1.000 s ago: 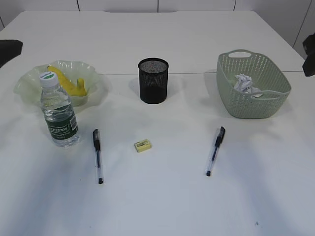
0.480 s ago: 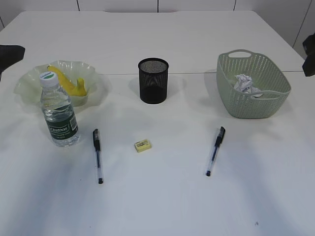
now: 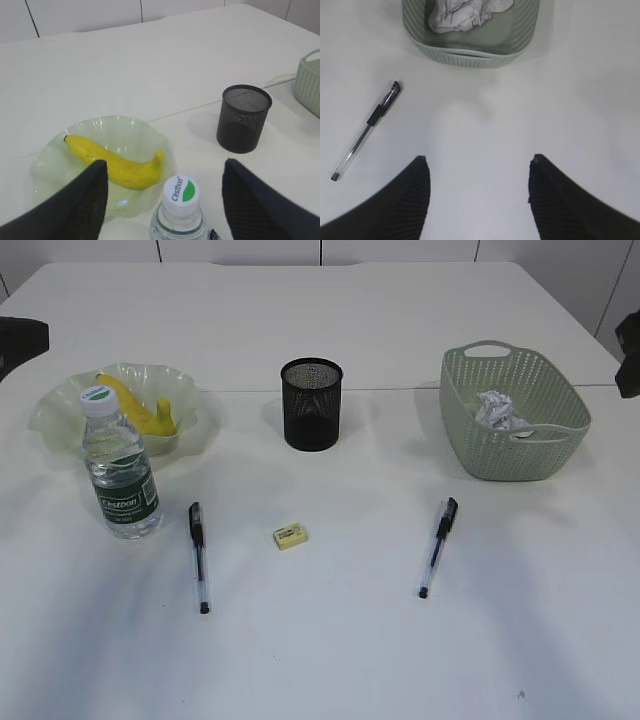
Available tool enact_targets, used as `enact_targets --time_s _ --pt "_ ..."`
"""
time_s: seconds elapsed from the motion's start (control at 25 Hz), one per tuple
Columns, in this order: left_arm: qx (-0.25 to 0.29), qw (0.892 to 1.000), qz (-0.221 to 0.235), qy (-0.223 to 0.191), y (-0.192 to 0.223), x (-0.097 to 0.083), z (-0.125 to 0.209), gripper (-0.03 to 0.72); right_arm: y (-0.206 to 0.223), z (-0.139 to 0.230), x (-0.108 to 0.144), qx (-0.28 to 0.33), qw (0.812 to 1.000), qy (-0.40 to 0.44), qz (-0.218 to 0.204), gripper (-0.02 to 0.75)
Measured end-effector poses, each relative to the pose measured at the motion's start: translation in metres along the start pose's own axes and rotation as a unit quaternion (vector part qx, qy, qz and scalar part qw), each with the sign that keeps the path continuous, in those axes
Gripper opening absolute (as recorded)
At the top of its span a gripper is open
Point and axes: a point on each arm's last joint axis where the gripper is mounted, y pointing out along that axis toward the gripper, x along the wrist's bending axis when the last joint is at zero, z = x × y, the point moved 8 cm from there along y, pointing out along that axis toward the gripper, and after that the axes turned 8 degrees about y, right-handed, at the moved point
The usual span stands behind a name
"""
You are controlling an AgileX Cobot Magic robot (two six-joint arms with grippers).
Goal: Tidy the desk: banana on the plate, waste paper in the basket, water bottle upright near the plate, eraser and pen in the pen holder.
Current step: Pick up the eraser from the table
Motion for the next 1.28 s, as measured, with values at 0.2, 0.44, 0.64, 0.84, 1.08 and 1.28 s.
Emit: enact_targets --time_s 0.2,0.44,0.64,0.84,1.08,1.28 --pt "0.005 0.999 -0.032 -0.016 -0.008 0.009 -0.002 0.495 0.000 0.004 0.001 0.010 1.000 0.002 -0.003 0.465" --pt "-0.015 0.996 -0.087 -0.011 -0.036 0.022 -0.020 0.489 -0.001 0.011 0.010 0.031 0.999 0.006 -0.029 0.465" --pt "-0.030 0.994 -0.093 -0.041 -0.043 0.023 -0.027 0.489 -0.003 0.020 0.029 0.057 0.996 -0.005 -0.062 0.465" --pt "-0.045 0.994 -0.096 -0.034 -0.053 0.022 -0.035 0.488 -0.007 0.029 0.057 0.072 0.993 -0.044 -0.081 0.465" --pt "-0.055 0.991 -0.118 -0.019 -0.067 0.026 -0.042 0.488 -0.014 0.038 0.097 0.071 0.988 -0.087 -0.110 0.464" --pt "-0.045 0.989 -0.140 -0.023 -0.071 0.031 -0.039 0.488 -0.017 0.035 0.116 0.049 0.987 -0.085 -0.125 0.449"
